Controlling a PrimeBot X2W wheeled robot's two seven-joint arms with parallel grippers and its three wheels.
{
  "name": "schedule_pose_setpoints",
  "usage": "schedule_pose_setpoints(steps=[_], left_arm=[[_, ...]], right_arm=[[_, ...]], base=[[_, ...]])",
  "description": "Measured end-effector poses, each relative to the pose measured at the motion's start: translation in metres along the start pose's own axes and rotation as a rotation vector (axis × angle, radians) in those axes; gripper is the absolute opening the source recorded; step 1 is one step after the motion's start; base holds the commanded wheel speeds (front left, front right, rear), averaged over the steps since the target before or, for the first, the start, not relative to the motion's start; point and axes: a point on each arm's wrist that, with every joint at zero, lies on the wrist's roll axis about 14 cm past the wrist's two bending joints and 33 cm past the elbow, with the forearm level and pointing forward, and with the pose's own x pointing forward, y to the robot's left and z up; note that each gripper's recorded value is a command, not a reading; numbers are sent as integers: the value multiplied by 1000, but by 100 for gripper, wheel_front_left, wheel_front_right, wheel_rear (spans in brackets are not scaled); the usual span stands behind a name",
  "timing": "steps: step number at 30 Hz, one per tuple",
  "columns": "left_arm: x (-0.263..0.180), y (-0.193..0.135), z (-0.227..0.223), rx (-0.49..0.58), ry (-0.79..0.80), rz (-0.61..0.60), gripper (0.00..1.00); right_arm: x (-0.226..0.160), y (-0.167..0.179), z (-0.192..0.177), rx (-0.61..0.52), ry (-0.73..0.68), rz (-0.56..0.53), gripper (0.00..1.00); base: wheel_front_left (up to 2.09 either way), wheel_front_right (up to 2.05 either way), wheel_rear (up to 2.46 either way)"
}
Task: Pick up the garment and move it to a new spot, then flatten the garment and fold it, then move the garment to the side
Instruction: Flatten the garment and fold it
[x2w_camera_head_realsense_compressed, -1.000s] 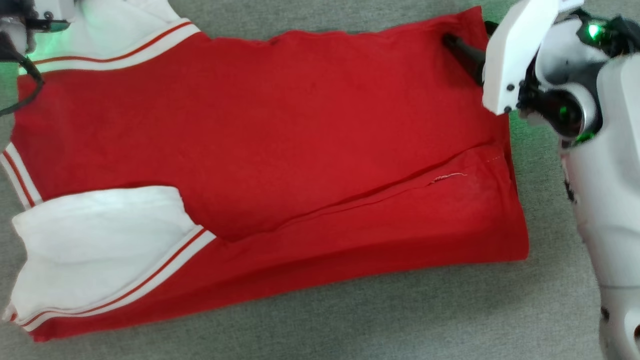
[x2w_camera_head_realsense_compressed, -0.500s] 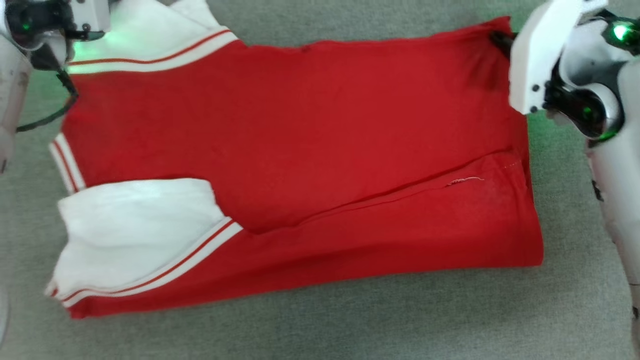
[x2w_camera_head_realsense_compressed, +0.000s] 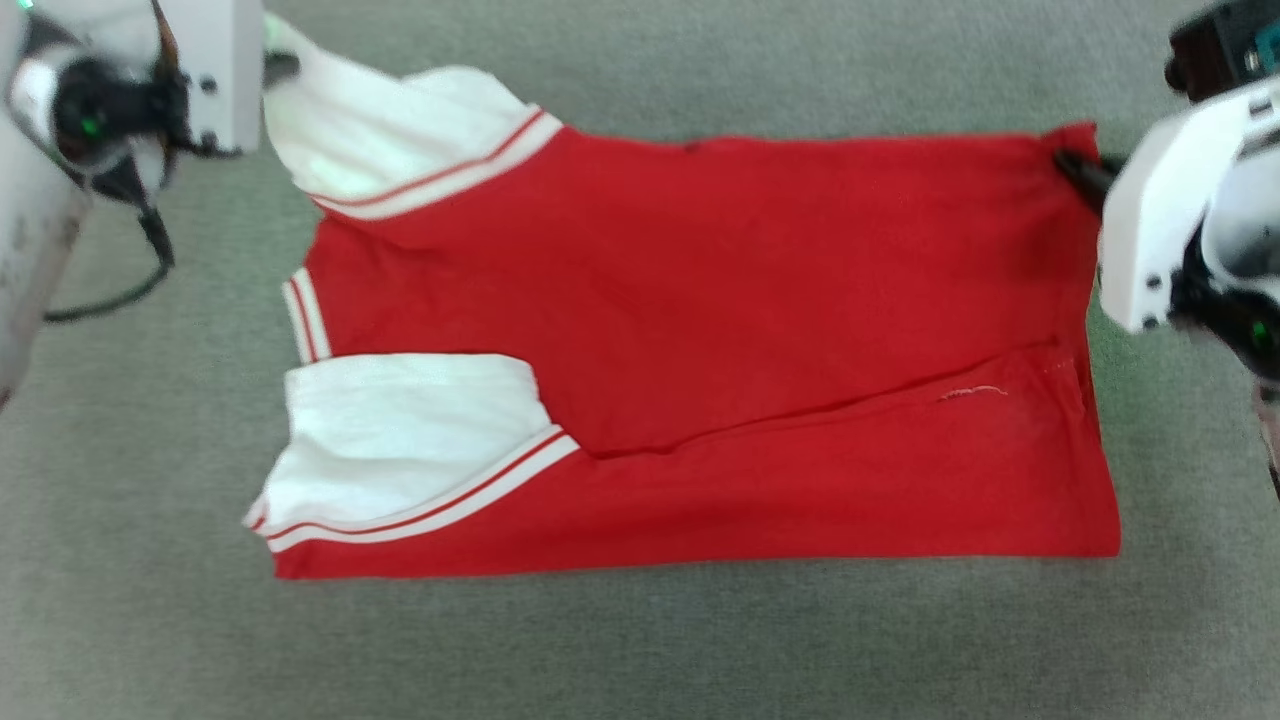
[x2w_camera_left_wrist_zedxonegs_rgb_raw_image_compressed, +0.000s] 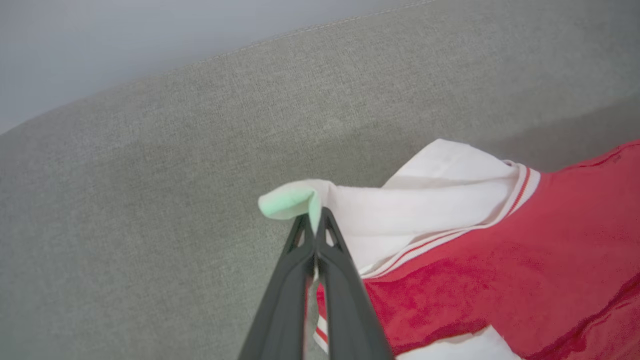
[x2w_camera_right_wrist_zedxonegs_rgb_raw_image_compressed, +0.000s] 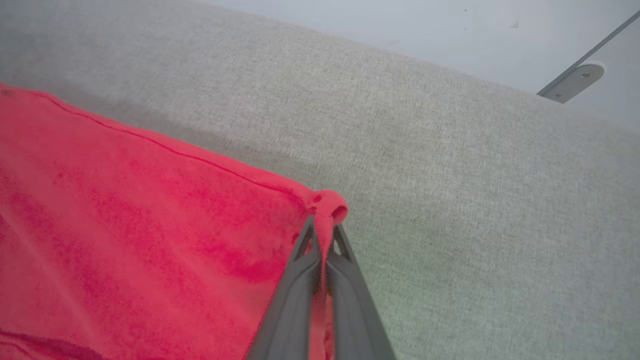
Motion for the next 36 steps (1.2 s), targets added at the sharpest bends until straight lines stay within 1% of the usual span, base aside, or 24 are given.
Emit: schedule_pose_setpoints(steps=[4, 8, 13, 18, 22, 23, 24, 25, 26, 27, 28, 31, 34, 36], left_arm=[[-21, -3, -19, 28, 34, 0, 0], [-39, -9, -50, 36, 87, -3, 0], [-56, -29, -106, 10, 192, -38, 0], [-67, -45, -152, -12, 273, -51, 0], [-66, -54, -171, -53, 295, -71, 0], [-66, -55, -174, -52, 292, -72, 17], [-65, -55, -174, -50, 274, -71, 31], [-64, -54, -171, -58, 252, -67, 37], [-64, -54, -168, -65, 231, -65, 50], [-64, -54, -167, -63, 218, -67, 96], [-65, -54, -168, -64, 208, -64, 100], [-68, -59, -167, -76, 166, -75, 100], [-75, -61, -161, -101, 97, -82, 100], [-82, -61, -158, -97, 38, -79, 100]], right_arm=[[-17, 7, -13, -2, 29, 21, 0], [-32, 10, -28, 17, 60, 33, 0], [-46, 16, -58, 64, 123, 49, 0], [-54, 24, -85, 111, 184, 54, 0], [-55, 34, -96, 141, 206, 71, 0], [-55, 34, -97, 147, 202, 70, 3], [-55, 34, -98, 149, 202, 67, 42], [-56, 34, -98, 147, 198, 63, 99], [-56, 35, -98, 149, 193, 64, 100], [-57, 37, -98, 152, 192, 67, 100], [-58, 39, -97, 155, 184, 70, 100], [-64, 41, -92, 162, 161, 76, 100], [-73, 44, -92, 179, 143, 86, 100], [-79, 44, -89, 186, 128, 85, 100]], base=[[0, 0, 0], [0, 0, 0], [0, 0, 0], [0, 0, 0], [0, 0, 0], [0, 0, 0], [0, 0, 0], [0, 0, 0], [0, 0, 0], [0, 0, 0], [0, 0, 0], [0, 0, 0], [0, 0, 0], [0, 0, 0]])
